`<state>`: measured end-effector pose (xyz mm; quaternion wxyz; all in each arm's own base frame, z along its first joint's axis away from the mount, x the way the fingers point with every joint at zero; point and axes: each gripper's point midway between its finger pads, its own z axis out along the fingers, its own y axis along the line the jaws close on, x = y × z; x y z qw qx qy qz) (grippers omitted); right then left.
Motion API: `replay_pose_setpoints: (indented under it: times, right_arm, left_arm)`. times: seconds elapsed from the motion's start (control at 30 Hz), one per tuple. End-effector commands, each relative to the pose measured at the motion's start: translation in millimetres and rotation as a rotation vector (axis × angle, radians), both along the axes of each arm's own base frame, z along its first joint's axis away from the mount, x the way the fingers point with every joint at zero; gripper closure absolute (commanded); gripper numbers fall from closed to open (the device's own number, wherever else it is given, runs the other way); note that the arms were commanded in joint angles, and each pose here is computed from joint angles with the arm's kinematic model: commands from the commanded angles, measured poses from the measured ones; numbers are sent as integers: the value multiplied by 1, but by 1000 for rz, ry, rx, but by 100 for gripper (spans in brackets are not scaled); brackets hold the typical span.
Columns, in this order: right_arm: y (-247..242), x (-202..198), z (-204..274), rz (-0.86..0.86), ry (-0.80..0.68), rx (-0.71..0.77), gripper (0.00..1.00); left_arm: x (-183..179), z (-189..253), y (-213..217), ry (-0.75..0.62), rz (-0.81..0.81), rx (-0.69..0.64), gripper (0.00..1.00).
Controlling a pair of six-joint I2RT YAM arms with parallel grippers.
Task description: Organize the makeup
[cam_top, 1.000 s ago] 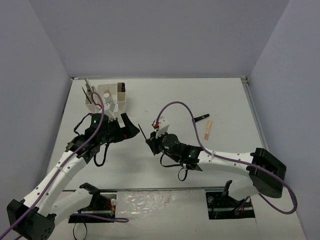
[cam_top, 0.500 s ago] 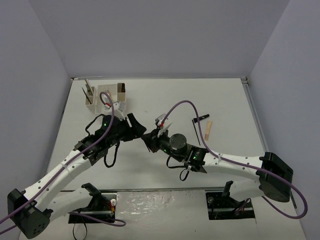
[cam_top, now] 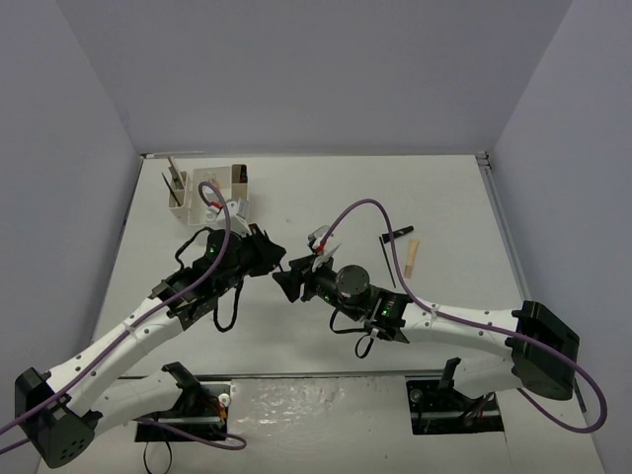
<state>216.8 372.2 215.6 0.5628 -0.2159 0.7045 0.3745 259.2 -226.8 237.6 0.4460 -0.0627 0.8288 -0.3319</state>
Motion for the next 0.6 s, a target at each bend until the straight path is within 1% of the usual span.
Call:
replay_pose_setpoints:
  times: [0.0, 0.03, 0.07, 0.13, 0.27, 0.3, 0.43, 0.47, 0.57]
  right_arm:
    - [-8, 13, 37, -89, -54, 62, 38]
    - [-12, 17, 36, -113, -52, 46, 32]
    - [-17, 20, 34, -138, -49, 28, 29]
    - [-35, 29, 28, -216, -36, -23, 22]
    - [-66, 36, 21, -308, -26, -75, 9]
    - [-76, 38, 19, -331, -21, -87, 8]
    - [-110, 46, 5, -407, 7, -99, 1]
    - [-116, 46, 5, -419, 12, -94, 0]
    - [-132, 49, 1, -446, 24, -107, 0]
  left_arm:
    - [19, 44, 6, -145, 60, -7, 100]
    - [22, 45, 11, -159, 82, 23, 100]
    - [29, 47, 22, -188, 127, 79, 100]
    - [40, 55, 37, -229, 184, 148, 100]
    - [71, 75, 89, -300, 342, 288, 100]
    - [79, 81, 100, -320, 375, 304, 100]
    - [115, 103, 171, -377, 560, 397, 100]
    - [123, 115, 180, -413, 595, 390, 100]
    - [148, 119, 211, -421, 668, 448, 100]
